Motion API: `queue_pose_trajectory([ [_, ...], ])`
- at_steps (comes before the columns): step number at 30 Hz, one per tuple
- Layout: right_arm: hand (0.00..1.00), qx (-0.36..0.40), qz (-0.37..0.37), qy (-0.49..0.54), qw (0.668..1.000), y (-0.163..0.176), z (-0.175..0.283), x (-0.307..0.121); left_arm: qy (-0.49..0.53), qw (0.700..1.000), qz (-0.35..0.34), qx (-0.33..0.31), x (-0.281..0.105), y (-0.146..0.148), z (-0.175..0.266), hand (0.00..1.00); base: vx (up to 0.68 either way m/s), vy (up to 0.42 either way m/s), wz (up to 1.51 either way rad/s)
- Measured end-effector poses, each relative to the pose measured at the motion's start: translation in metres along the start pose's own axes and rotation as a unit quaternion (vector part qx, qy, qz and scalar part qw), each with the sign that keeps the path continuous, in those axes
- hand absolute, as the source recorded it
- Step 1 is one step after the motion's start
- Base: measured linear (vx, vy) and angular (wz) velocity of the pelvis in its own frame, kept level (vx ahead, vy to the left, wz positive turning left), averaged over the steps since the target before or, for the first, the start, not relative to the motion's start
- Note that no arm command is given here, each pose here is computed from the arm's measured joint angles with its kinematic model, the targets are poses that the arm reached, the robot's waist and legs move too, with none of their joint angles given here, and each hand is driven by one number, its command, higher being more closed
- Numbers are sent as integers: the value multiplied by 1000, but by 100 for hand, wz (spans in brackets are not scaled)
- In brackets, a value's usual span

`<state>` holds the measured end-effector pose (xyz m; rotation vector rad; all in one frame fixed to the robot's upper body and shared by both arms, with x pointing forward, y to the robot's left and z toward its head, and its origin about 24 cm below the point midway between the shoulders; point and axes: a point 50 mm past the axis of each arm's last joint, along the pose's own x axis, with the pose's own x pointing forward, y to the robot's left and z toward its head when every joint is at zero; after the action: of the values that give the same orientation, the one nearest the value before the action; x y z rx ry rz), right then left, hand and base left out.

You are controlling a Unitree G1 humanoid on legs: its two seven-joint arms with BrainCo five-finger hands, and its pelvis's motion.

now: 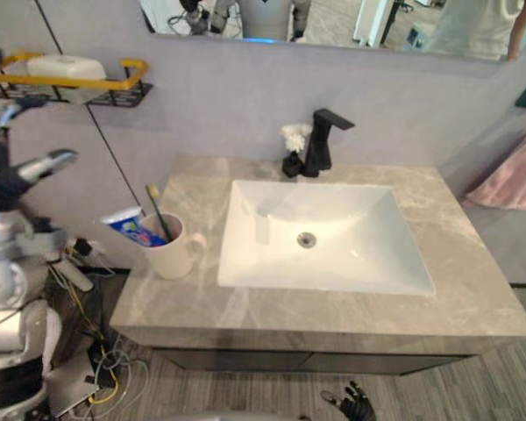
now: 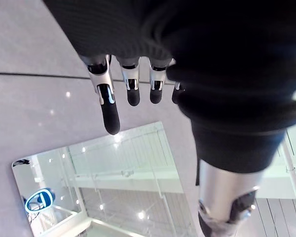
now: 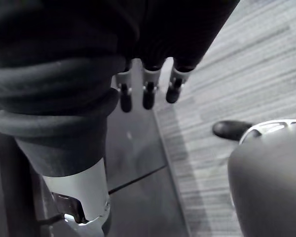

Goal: Organize washtable

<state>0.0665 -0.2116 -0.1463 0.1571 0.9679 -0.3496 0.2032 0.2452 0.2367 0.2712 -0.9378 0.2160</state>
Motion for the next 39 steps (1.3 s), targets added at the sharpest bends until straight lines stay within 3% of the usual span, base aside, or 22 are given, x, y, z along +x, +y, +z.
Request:
queue_pose_trajectory([
  [6, 0, 3, -1, -4, 1000, 0, 3, 1, 56, 995, 85, -5, -32, 36, -4, 0, -1, 4, 8],
  [12, 0, 7, 0, -6, 1000, 2, 5, 2, 150, 977, 147, -36, -80, 42, -16, 0, 48, 14, 10],
  [13, 0, 8, 1, -7, 1000, 3, 5, 3, 159, 975, 150, -41, -84, 42, -17, 100, 48, 16, 16],
  [20, 0, 17, 8, -2, 1000, 13, 2, 2, 254, 948, 135, -137, -120, 5, -33, 100, -21, 12, 12],
  [26, 0, 14, 11, 1, 1000, 19, 1, 2, 315, 923, 123, -182, -143, -17, -41, 100, -5, 9, 6],
  [39, 0, 12, 25, -7, 1000, 28, 2, 0, 389, 873, 52, -288, -164, -75, -55, 100, -7, 8, -5],
])
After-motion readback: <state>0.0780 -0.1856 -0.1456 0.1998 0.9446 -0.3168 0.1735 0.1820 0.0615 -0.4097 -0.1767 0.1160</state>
